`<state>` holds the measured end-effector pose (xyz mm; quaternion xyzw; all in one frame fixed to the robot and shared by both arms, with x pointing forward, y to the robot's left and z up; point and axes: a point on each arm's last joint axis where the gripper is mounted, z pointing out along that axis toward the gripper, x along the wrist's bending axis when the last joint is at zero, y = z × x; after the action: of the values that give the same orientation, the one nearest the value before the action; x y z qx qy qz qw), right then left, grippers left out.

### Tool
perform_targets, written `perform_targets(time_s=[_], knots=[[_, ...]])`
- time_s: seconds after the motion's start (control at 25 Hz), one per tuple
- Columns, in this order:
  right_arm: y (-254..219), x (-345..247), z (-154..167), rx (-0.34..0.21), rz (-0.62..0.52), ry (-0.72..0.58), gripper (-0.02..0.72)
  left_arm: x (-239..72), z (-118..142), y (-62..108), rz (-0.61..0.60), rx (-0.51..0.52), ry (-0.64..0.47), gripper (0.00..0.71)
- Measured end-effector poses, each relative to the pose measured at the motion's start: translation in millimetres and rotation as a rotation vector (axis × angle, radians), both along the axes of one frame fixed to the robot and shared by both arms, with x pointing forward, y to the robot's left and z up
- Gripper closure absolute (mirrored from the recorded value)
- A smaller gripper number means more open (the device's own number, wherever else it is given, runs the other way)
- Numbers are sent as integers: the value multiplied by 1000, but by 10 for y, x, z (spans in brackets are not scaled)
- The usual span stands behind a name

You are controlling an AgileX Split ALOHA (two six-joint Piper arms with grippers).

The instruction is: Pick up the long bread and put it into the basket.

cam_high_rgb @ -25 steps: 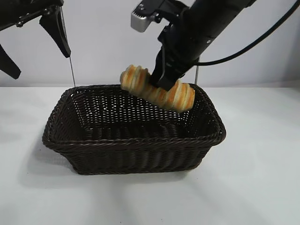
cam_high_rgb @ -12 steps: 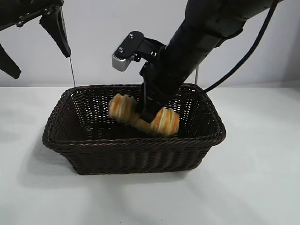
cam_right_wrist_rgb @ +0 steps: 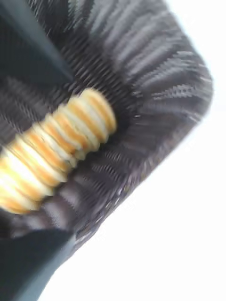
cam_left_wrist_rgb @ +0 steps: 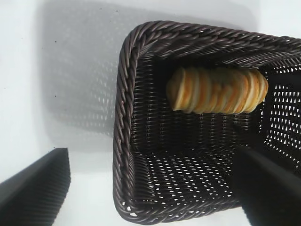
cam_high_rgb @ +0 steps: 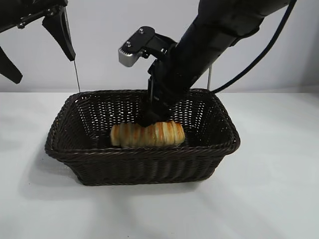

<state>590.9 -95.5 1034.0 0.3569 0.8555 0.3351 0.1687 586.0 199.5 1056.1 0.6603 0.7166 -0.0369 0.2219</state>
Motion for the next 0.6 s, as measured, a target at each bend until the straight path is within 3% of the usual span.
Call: perform_targets(time_s=[0.16, 0.28, 0.44, 0.6], knots=[[-277, -47, 139, 99, -220, 184, 49, 0, 0, 0, 0, 0, 0, 41], [-504, -65, 172, 133, -372, 314, 49, 1, 0, 0, 0, 0, -1, 41], [-791, -60, 162, 140, -516, 433, 49, 11, 4, 0, 4, -2, -12, 41], [-1011, -52, 134, 122, -581, 500, 49, 23, 8, -1, 9, -4, -25, 41]])
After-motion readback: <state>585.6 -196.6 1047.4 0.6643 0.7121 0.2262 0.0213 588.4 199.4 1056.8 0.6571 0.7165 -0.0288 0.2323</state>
